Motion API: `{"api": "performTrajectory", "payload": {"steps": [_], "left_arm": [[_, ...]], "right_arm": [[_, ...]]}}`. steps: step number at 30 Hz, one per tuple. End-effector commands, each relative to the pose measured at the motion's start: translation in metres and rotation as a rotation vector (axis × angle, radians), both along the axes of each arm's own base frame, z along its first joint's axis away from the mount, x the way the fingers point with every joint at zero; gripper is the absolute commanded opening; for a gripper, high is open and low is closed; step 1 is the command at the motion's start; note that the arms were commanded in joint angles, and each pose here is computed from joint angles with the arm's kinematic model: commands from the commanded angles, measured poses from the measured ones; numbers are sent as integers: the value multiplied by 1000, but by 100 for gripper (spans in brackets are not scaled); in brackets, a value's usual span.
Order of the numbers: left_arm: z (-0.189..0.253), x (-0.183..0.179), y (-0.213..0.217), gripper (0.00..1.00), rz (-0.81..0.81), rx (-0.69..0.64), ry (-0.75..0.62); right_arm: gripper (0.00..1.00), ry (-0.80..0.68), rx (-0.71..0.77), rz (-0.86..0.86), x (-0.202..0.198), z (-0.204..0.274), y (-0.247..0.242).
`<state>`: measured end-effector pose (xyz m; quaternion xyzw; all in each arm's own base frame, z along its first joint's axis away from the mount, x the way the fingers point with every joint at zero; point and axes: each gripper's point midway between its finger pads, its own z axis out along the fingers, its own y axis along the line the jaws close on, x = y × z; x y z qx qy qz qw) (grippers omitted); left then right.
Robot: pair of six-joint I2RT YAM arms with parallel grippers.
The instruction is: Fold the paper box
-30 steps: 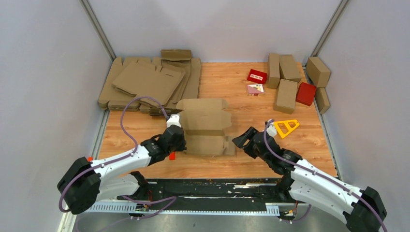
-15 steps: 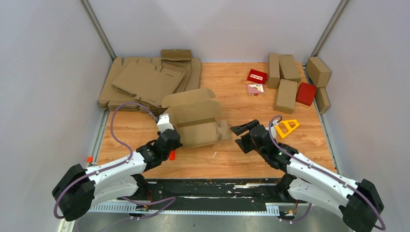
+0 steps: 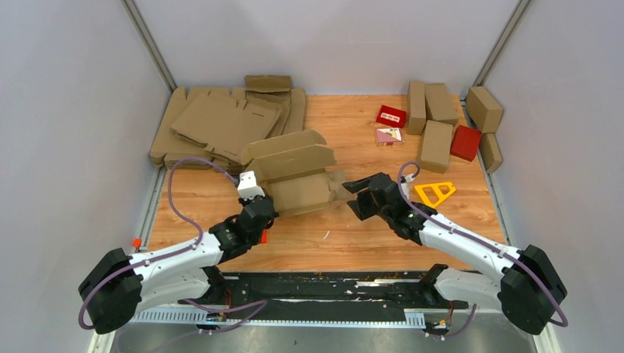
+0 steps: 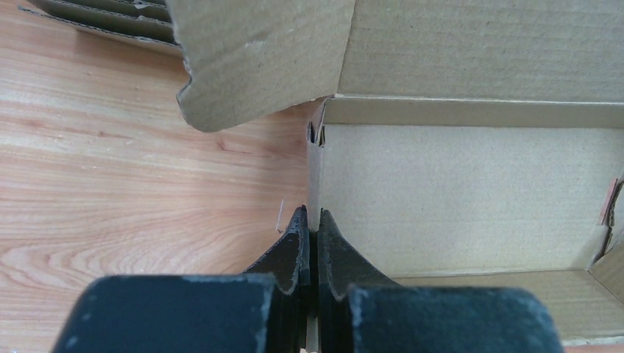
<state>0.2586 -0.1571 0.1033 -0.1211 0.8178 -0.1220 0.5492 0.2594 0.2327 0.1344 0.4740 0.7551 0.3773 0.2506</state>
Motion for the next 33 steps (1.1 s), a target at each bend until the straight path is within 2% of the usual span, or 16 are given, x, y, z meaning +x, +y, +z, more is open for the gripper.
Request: {"api": "performTrajectory", "payload": {"steps": [1, 15, 30, 33], "left_arm": [[13, 6, 3, 0, 49, -10, -71], [20, 3, -1, 0, 43, 34, -127], [18, 4, -13, 0, 31, 58, -120], [18, 4, -16, 0, 28, 57, -119]], "right_arm": [[60, -40, 95, 5, 15, 28, 18], [59, -41, 109, -4, 26, 27, 25], [51, -14, 136, 95, 23, 21, 47], [47, -7, 138, 104, 22, 19, 49]]}}
